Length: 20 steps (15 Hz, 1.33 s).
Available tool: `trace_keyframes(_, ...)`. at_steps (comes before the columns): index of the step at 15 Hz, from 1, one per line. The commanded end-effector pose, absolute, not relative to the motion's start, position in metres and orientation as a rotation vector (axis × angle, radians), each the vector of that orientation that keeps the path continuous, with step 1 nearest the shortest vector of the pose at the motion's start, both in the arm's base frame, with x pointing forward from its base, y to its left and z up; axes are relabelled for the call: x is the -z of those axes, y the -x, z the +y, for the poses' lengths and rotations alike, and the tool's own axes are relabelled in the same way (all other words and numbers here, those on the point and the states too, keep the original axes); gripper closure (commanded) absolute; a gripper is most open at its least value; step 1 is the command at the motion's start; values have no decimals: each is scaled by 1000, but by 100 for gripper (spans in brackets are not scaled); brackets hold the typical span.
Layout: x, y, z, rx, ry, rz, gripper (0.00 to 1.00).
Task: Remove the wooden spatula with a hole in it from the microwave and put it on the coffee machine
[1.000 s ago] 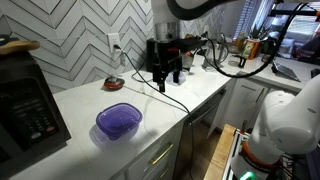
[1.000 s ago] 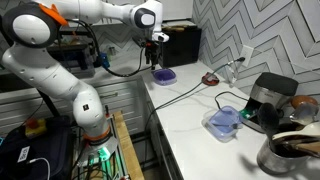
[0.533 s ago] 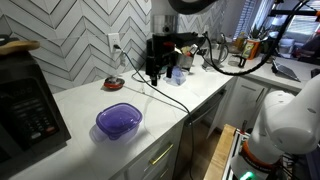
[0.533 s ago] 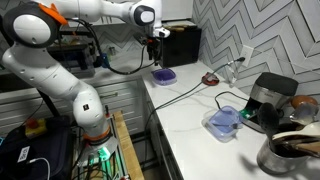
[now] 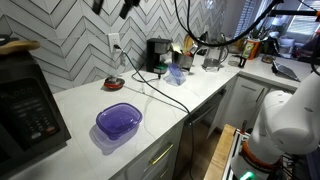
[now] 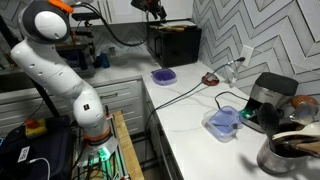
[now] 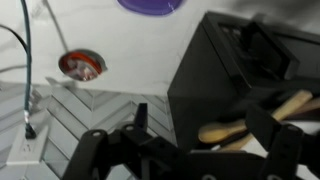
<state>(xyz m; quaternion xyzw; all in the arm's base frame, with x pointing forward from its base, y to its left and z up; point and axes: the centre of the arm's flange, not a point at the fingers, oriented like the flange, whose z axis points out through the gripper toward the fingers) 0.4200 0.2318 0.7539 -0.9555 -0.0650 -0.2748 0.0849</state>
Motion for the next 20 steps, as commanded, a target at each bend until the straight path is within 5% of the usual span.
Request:
trace_keyframes(1,-804,-470,296,1052,2708,-263,0)
trace_keyframes(2,-782,-433,261,991,2756,-238,0)
trace_keyframes(10,-793,-462,283,1033,2694,-263,0)
trace_keyframes(20,-784,-578,394,861,2783,-566,0)
